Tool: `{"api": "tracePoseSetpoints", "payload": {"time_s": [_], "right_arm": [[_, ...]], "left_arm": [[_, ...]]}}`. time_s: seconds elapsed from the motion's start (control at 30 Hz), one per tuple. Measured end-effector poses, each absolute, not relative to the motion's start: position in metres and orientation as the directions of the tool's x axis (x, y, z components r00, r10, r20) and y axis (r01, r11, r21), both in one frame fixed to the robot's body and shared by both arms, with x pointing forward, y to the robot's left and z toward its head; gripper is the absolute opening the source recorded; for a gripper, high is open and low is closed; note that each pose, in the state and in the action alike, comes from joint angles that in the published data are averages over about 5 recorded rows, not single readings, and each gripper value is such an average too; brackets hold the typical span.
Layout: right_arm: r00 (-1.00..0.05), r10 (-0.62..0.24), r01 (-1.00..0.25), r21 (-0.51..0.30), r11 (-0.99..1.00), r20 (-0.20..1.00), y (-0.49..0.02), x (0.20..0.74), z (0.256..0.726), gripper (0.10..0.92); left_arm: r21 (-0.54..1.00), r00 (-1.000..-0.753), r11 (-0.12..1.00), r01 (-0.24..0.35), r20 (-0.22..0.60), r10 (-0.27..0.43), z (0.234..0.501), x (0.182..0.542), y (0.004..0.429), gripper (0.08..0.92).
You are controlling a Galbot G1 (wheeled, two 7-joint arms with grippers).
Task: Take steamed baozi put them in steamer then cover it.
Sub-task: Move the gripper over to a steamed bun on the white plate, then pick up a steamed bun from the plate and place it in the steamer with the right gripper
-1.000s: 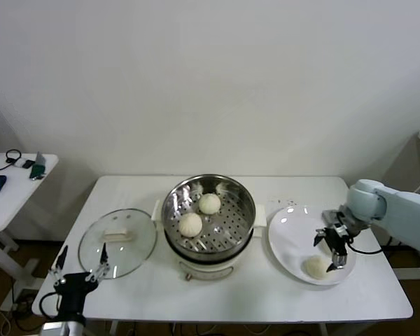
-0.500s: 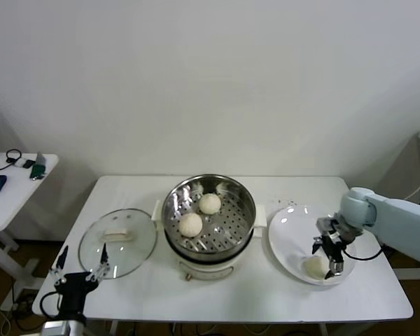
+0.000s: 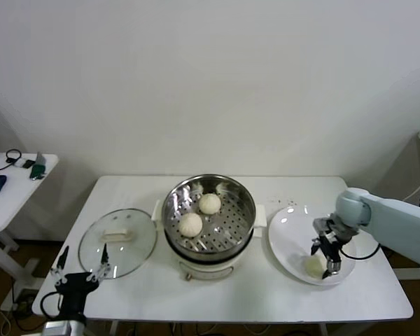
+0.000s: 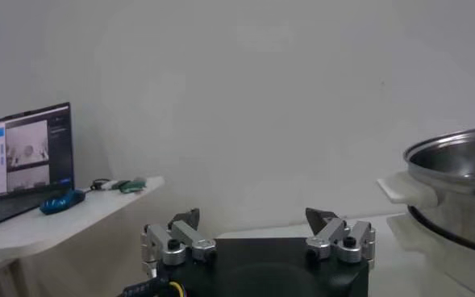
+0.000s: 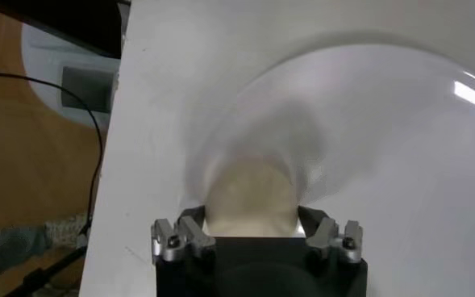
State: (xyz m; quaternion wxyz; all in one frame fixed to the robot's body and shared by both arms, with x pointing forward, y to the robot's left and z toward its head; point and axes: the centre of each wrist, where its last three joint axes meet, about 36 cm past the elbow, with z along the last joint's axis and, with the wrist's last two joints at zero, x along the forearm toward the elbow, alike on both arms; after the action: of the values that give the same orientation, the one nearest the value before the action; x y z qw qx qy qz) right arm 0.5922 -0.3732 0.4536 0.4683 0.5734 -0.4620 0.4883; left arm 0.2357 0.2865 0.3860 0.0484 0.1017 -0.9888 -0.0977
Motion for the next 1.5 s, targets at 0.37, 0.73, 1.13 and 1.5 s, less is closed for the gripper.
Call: {"api": "tracePoseSetpoints", "payload": {"time_s": [0.37, 0.73, 1.13, 1.5], "right_arm": [[0.08, -0.067, -0.973, 0.063, -0.222, 0.995, -0.358, 0.609, 0.485, 0.729], [-0.028, -0.023, -0.838, -0.036, -0.544, 0.999, -0.295, 0.652, 0.616, 0.723], [-0.115, 0.023, -0.478, -0.035, -0.877, 0.993, -0.161, 0.634, 0.724, 0.721], [-0.133, 0.069, -0.131, 0.051, -0.99, 0.989, -0.036, 0.61, 0.702, 0.721]], "left_arm": [[0.203, -0.975, 0.96, -0.192, 0.071, -0.21, 0.388, 0.235, 0.286, 0.823], [0.195, -0.976, 0.962, -0.191, 0.066, -0.207, 0.389, 0.235, 0.285, 0.823], [0.193, -0.978, 0.964, -0.183, 0.069, -0.199, 0.388, 0.234, 0.284, 0.823], [0.189, -0.977, 0.965, -0.184, 0.075, -0.201, 0.387, 0.231, 0.285, 0.823]]}}
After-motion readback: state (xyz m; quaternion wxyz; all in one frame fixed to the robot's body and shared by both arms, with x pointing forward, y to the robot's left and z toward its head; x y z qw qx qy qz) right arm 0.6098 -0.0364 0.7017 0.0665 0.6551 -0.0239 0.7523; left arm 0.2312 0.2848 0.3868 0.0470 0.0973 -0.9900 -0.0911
